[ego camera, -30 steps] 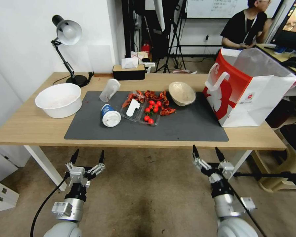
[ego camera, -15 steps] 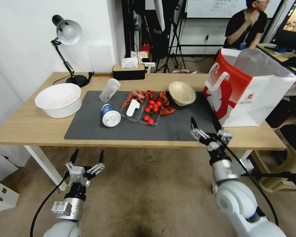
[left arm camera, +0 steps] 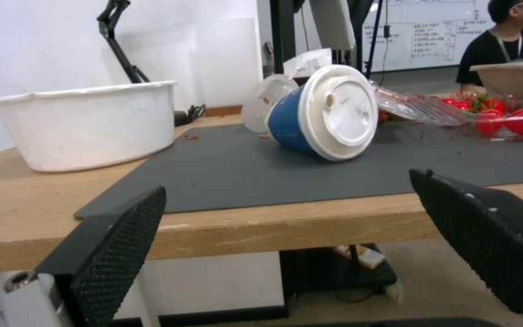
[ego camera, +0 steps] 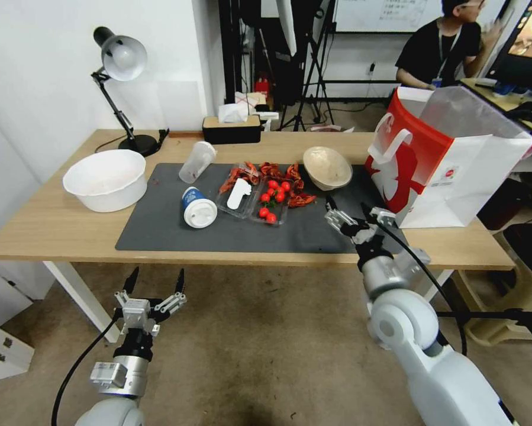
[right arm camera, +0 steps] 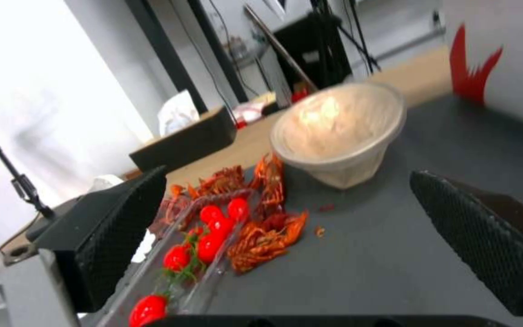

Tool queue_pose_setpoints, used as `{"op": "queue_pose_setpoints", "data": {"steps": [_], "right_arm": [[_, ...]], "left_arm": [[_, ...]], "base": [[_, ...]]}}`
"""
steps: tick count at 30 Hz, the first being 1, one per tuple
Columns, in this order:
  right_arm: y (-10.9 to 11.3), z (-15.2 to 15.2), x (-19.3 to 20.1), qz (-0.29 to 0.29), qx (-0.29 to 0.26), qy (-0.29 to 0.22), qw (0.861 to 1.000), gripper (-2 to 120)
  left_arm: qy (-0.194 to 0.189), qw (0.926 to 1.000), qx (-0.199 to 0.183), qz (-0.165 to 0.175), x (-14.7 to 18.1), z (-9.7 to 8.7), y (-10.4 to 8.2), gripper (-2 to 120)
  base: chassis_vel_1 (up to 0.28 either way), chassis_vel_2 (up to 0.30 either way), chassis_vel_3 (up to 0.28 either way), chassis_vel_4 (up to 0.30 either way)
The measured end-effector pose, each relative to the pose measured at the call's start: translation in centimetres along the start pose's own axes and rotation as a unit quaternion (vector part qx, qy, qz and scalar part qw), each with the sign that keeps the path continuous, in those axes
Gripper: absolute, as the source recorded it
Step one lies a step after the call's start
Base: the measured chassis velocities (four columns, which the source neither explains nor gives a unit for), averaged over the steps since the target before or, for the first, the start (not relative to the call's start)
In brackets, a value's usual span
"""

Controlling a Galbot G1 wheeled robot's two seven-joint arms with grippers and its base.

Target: Pick up the trash from the table and place it into the takeout bag.

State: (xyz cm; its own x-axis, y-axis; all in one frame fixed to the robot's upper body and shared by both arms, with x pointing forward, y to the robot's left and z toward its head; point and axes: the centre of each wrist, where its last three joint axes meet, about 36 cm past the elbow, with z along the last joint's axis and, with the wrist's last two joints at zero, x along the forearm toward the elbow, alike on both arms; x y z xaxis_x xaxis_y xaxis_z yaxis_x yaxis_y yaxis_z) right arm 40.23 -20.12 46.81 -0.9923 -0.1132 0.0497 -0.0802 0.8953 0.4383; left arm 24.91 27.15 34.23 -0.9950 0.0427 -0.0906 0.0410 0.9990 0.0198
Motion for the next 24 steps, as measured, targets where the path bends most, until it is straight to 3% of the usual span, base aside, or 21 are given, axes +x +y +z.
{"op": "queue_pose_setpoints", "data": {"steps": [3,24], "right_arm": [[0.4,-0.8,-1.2,0.011,-0.029,0.022,0.999,100],[1.1,-2.5,-6.4,0.065,-0.059,0.065,0.994,100]], "left_arm": [[0.001,1.0000,-0.001,-0.001,0.1,0.0,0.0,100],[0.003,1.0000,-0.002,-0.002,0.1,0.2,0.0,100]], "base": [[0.000,0.000,0.000,0.000],[0.000,0.000,0.000,0.000]]}}
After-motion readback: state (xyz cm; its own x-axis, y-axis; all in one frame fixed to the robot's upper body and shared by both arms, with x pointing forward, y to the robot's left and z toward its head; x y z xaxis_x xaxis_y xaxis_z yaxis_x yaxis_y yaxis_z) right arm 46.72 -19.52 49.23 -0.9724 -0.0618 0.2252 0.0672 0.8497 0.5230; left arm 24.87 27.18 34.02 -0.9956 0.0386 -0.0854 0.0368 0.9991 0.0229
